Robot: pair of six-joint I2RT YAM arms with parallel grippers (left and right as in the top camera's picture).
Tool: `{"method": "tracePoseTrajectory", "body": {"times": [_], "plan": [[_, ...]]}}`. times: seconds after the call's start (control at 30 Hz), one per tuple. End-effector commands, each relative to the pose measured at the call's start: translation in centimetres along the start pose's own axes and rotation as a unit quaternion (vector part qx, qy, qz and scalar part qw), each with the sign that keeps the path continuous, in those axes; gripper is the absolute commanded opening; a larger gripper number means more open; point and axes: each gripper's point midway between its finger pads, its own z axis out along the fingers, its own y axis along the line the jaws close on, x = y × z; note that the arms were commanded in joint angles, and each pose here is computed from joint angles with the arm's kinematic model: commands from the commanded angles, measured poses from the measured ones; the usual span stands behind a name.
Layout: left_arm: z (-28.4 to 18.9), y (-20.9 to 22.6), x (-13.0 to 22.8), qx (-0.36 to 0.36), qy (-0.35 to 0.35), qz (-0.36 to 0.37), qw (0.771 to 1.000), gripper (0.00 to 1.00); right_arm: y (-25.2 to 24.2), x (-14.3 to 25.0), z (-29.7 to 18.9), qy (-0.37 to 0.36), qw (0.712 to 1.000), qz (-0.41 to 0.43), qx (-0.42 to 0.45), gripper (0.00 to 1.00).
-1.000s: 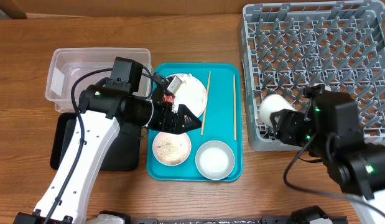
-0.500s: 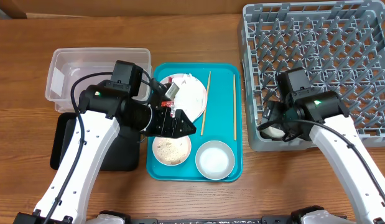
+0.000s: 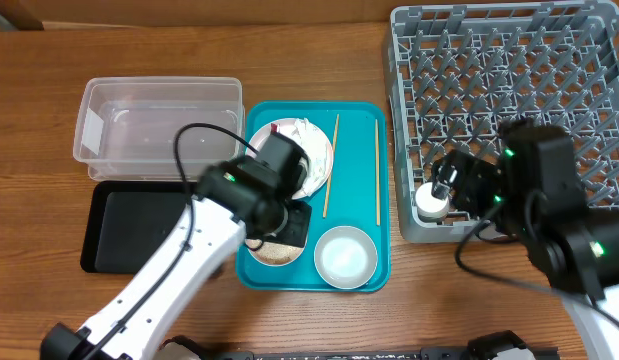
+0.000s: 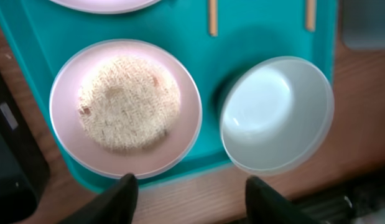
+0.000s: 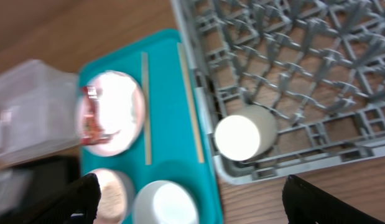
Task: Sort waste into correct bins and load items into the dishwasher
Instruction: 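Place the white cup upside down in the grey rack with the right gripper, then grasp the pink bowl of rice with the left gripper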
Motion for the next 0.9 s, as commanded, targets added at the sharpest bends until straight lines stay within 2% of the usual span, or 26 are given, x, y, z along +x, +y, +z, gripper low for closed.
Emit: {"method": "tracePoseTrajectory", "body": {"times": [0.0,0.23,0.33,0.5,0.6,0.87], "plan": [[2.2,2.0,-0.6,-0.086,-0.049,-0.065,0.993,0.51,1.6,0.2,-1.8,-0.004,0.999,-0.005,-0.052,0.95],[6.9,0.8,-1.6,-0.067,-0.035,-0.069,0.995,0.48,1.2,0.8,-1.9,0.007,0.999,-0.004,-0.048,0.95],[9.2,-0.5,-1.5,-0.036,-0.006,-0.054,0.998,0.37,1.1,1.1,-1.5,0.017,0.999,-0.003,-0.042,0.95],[10.1,-0.1,-1.1,-0.047,0.007,-0.055,0.997,0.19,1.0,1.1,-1.3,0.02,0.999,-0.003,-0.039,0.95],[10.0,0.4,-1.2,-0.06,0.004,-0.056,0.997,0.04,1.0,1.1,-1.3,0.02,0.999,-0.003,-0.039,0.95],[7.8,-0.3,-0.7,-0.043,0.015,-0.04,0.998,0.04,1.0,1.1,-1.3,0.02,0.999,-0.003,-0.039,0.95]]}}
